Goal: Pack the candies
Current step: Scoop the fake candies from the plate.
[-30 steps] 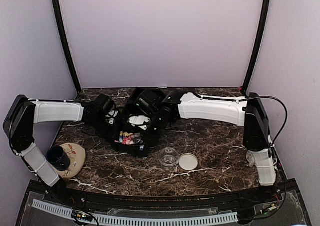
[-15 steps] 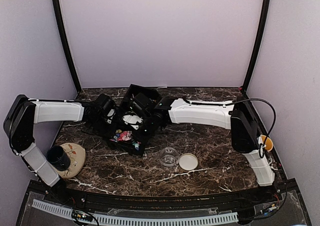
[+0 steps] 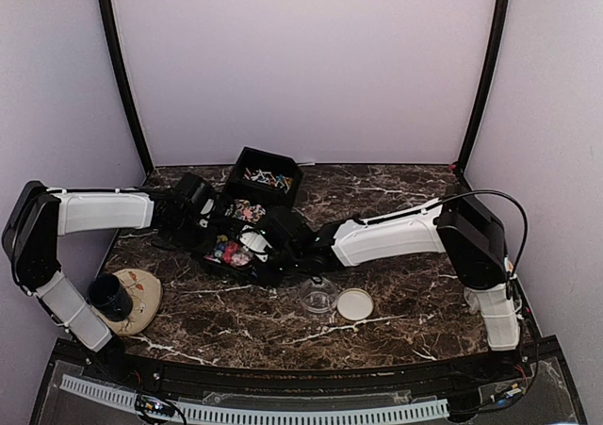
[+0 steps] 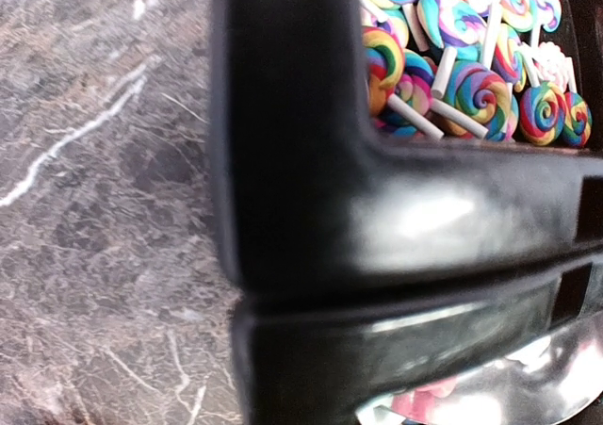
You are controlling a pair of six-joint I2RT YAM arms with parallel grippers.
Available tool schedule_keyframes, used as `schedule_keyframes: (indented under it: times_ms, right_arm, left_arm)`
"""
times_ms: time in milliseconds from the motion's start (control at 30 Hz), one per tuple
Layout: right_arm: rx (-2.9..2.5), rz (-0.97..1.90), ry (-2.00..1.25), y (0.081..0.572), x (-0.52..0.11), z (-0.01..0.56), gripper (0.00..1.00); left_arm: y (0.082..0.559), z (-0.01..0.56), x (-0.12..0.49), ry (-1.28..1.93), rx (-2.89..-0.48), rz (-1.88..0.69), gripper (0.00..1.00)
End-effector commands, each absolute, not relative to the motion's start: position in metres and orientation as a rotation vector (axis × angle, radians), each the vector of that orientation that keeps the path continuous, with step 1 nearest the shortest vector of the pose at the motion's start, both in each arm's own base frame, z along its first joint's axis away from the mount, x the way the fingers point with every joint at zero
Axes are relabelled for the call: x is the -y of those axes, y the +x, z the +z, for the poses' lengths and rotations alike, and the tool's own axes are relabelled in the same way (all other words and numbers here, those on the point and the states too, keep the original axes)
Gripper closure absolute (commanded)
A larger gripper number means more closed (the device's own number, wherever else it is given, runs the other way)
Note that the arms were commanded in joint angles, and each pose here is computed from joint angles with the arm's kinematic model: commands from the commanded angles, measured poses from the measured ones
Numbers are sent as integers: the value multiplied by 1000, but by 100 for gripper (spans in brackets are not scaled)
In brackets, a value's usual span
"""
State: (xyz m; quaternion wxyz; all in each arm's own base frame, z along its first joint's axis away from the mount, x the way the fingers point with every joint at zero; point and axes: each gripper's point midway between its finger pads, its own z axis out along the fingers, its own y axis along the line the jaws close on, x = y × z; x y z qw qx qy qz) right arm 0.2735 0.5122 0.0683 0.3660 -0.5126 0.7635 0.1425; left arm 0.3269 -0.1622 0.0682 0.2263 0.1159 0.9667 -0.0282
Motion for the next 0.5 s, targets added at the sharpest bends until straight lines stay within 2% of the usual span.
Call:
schedule_keyframes:
  times_ms: [0, 167, 467]
  right_arm:
    - [-2046, 189, -1188, 304, -480, 33, 100]
    - [-2004, 242, -1148, 301, -475, 53, 100]
    - [-1903, 441, -1112, 292, -466, 59, 100]
  left_arm:
    - [356, 182, 215, 340, -2307, -380, 100]
    - [359, 175, 204, 310, -2340, -309, 100]
    - [361, 170, 205, 275, -2368, -433, 100]
